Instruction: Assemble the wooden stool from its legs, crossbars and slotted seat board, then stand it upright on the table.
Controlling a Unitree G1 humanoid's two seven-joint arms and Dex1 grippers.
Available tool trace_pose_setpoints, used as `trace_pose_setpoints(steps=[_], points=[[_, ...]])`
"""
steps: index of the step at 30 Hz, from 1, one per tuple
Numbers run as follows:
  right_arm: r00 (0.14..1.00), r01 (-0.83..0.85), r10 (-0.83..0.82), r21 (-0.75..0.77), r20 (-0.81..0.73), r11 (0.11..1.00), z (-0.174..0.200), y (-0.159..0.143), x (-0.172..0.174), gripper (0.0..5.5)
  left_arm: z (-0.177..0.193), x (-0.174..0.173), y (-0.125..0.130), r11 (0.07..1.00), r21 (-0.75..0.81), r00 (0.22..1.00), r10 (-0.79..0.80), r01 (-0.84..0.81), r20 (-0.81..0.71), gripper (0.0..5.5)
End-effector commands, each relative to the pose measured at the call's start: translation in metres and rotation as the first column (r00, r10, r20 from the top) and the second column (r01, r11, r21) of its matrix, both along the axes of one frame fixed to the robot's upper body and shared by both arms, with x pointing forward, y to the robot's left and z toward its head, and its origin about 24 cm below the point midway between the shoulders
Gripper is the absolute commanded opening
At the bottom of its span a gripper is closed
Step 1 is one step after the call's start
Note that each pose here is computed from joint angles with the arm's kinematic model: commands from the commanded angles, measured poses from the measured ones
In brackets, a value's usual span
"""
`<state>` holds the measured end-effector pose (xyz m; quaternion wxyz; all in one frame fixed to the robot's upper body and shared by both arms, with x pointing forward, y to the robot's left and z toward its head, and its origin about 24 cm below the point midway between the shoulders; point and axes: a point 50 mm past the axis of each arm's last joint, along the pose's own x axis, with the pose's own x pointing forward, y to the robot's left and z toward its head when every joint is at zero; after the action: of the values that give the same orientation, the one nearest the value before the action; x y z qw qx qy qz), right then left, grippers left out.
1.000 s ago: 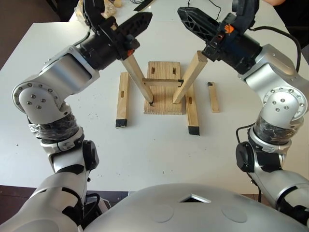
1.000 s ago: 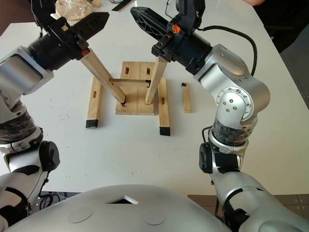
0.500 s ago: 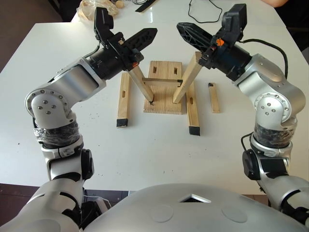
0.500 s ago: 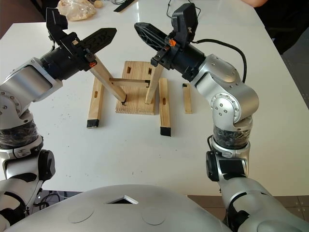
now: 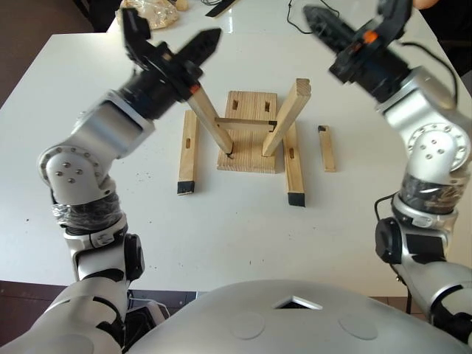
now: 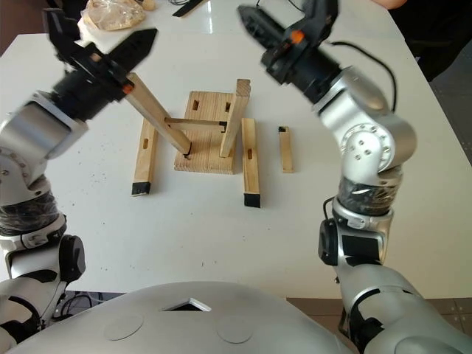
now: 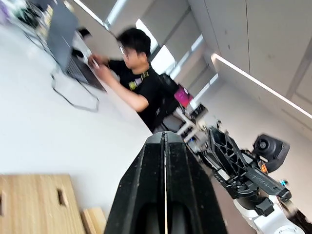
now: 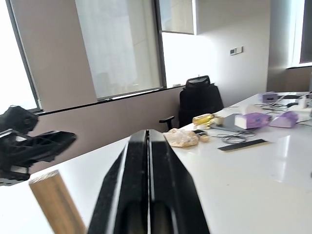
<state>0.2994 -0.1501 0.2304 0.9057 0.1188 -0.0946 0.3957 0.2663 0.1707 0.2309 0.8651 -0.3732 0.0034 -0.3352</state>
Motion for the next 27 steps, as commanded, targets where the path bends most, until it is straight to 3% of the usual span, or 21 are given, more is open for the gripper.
trace_pose_setpoints(steps=[1,5,11,17,23,27], points=[[0.998,0.055,-0.057,-0.070,-0.029,0.996,-0.012,-0.011,0.013,0.02,0.030,-0.004,0.021,0.999,-0.019,0.989,0.045,-0.043,0.143,0.00],[0.996,0.039,-0.058,-0.287,-0.060,0.957,-0.054,-0.009,0.018,0.02,-0.016,-0.009,0.039,0.975,0.186,0.992,0.108,-0.118,0.065,0.00],[0.977,-0.209,0.155,-0.529,-0.145,0.822,-0.115,-0.001,0.001,0.02,-0.108,-0.046,0.060,0.879,0.475,0.990,0.039,0.031,-0.136,0.00],[0.922,-0.386,0.296,-0.516,-0.252,0.764,-0.155,0.031,-0.010,0.02,-0.137,-0.066,0.045,0.861,0.481,0.973,-0.064,0.166,-0.221,0.00],[0.878,-0.476,0.393,-0.406,-0.274,0.780,-0.158,0.071,-0.029,0.02,-0.169,-0.079,0.018,0.831,0.490,0.943,-0.113,0.262,-0.312,0.00],[0.826,-0.563,0.486,-0.363,-0.287,0.743,-0.156,0.090,-0.055,0.02,-0.188,-0.082,0.014,0.801,0.528,0.929,-0.090,0.282,-0.359,0.00]])
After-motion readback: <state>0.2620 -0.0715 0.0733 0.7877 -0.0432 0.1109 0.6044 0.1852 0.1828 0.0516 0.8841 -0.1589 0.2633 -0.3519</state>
